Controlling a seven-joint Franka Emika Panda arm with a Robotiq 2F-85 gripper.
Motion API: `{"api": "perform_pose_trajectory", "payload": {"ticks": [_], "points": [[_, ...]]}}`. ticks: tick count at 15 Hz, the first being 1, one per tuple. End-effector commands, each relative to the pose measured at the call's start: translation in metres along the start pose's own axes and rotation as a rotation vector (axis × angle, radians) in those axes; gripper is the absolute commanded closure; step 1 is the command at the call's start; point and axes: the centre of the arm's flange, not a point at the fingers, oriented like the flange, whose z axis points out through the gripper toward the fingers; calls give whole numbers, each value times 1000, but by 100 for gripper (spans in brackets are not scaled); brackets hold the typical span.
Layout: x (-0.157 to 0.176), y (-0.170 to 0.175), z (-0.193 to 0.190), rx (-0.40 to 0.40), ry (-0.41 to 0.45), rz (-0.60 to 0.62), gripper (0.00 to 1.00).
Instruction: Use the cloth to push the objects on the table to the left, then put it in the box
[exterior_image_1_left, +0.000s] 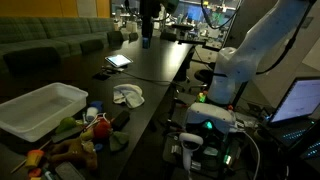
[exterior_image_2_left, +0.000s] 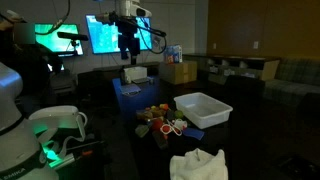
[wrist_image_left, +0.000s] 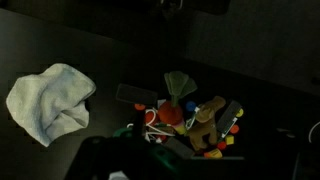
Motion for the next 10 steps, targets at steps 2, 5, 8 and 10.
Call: {"api": "perform_pose_trajectory", "payload": {"ticks": [2, 5, 8, 10], "points": [[1, -1, -4, 0, 9, -2, 0], [6, 7, 1, -15, 12, -3, 0], [17, 35, 16, -30, 16, 0, 0], [28, 64, 29, -39, 31, 0, 0]]}}
